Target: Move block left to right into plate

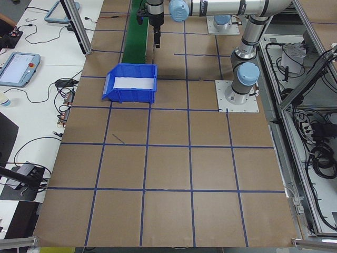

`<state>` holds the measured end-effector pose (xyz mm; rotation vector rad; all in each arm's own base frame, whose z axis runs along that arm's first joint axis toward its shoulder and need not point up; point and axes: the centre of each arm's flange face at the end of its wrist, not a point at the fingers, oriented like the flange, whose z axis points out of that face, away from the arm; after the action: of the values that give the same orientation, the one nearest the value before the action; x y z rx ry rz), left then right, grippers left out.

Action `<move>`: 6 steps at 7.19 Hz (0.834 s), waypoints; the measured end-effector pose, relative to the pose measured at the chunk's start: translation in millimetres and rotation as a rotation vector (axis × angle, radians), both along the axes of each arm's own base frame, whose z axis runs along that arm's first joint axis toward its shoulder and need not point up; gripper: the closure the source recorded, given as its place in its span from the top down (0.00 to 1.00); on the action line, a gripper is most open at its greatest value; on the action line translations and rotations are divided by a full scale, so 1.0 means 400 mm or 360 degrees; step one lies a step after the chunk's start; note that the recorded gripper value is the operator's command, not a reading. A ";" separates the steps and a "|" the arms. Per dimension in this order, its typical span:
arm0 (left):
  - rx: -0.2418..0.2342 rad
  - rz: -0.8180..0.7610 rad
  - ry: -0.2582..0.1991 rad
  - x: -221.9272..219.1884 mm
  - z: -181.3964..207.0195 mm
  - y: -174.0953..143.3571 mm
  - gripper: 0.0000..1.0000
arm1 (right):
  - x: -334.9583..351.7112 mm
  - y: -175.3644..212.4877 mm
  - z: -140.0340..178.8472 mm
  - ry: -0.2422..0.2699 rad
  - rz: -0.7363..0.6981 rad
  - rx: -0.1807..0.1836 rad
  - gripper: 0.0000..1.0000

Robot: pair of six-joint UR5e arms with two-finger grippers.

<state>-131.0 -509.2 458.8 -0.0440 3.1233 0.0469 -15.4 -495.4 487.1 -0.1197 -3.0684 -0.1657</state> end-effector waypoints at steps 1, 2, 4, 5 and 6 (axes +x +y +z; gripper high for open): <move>0.0003 0.0001 0.0000 0.000 -0.002 0.001 1.00 | 0.137 0.014 0.061 -0.0049 0.0011 -0.0031 1.00; 0.0006 0.0000 0.0001 -0.001 -0.003 0.002 1.00 | 0.284 0.036 0.104 -0.0091 0.0021 -0.0077 1.00; 0.0008 0.0000 0.0003 -0.002 -0.003 0.002 1.00 | 0.434 0.091 0.132 -0.0124 0.0069 -0.0142 1.00; 0.0007 -0.0001 0.0007 -0.003 -0.003 0.001 1.00 | 0.437 0.099 0.111 -0.0155 0.0075 -0.0126 1.00; 0.0010 -0.0003 0.0007 -0.004 -0.004 0.001 1.00 | 0.427 0.098 0.082 -0.0209 0.0060 -0.0093 1.00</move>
<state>-132.4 -508.7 457.2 -0.0409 3.1277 0.0568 155.5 -456.0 519.9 -0.0563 -3.2045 -0.0850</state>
